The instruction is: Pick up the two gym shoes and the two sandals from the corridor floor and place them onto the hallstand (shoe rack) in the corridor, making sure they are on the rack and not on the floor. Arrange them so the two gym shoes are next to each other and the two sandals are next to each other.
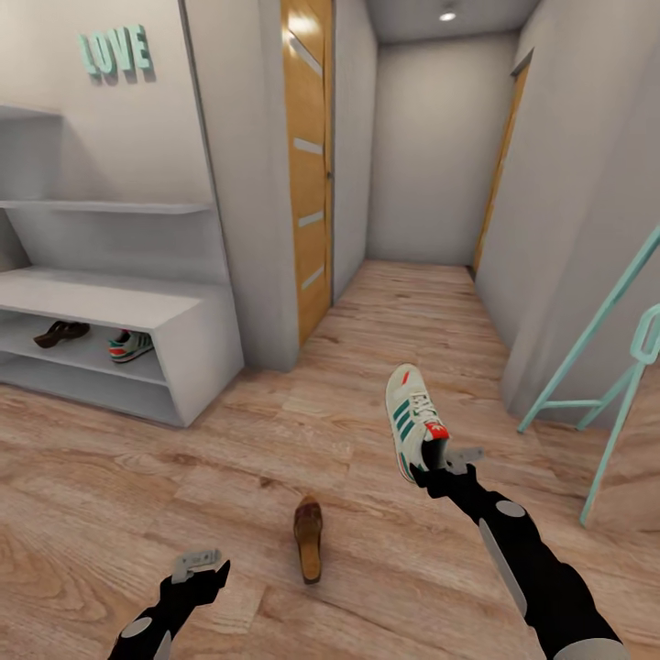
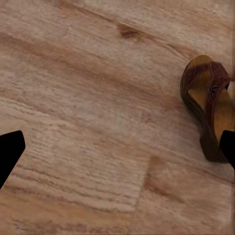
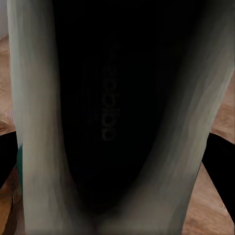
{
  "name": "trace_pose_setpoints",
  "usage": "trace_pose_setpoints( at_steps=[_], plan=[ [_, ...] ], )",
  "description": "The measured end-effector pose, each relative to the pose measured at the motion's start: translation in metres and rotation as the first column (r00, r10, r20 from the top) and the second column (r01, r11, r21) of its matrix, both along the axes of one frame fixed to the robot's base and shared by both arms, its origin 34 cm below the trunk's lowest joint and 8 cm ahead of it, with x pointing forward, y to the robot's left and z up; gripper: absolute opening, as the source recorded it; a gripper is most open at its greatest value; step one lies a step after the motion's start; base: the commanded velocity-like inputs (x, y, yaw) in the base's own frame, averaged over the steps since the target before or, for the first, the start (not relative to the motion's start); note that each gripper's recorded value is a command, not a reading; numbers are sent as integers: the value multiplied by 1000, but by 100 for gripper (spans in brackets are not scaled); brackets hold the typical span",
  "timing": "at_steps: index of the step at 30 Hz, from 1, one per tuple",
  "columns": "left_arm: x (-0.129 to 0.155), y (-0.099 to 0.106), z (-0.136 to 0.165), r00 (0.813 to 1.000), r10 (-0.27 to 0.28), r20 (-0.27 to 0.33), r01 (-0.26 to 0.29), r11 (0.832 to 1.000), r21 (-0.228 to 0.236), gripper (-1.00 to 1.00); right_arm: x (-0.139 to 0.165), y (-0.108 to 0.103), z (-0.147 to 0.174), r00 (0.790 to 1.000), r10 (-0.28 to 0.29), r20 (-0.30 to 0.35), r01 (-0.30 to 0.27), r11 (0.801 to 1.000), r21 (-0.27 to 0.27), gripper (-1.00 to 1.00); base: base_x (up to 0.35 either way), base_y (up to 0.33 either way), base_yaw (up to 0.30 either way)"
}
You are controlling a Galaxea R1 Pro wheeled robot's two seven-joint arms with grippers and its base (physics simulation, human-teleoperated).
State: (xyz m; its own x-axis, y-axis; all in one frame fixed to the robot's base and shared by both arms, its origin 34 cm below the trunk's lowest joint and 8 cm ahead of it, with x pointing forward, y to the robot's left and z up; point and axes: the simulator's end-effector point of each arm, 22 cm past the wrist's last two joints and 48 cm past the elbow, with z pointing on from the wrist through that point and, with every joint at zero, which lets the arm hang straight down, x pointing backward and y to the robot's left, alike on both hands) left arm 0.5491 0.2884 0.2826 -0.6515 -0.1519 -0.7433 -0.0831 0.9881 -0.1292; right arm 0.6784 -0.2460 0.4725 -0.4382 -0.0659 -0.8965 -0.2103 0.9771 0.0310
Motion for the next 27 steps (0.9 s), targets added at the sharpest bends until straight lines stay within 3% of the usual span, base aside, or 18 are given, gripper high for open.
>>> trace_pose_setpoints(
  at_steps=[8,18,27],
  plan=[
    [-2,0,-3,1000,-4,-15,4,1000,-2,100,0,2,-4,1000,-4,-2,4,1000,9,-100,70,-40,0],
    [4,6,0,999,27,-18,-26,999,35,100,2,4,4,1000,-3,11,3,1000,22,-100,0,0,0],
    [10,4,5,1000,22,-4,-22,997,79,100,7,34,26,999,5,33,-8,995,104,-100,1,0,0]
  ],
)
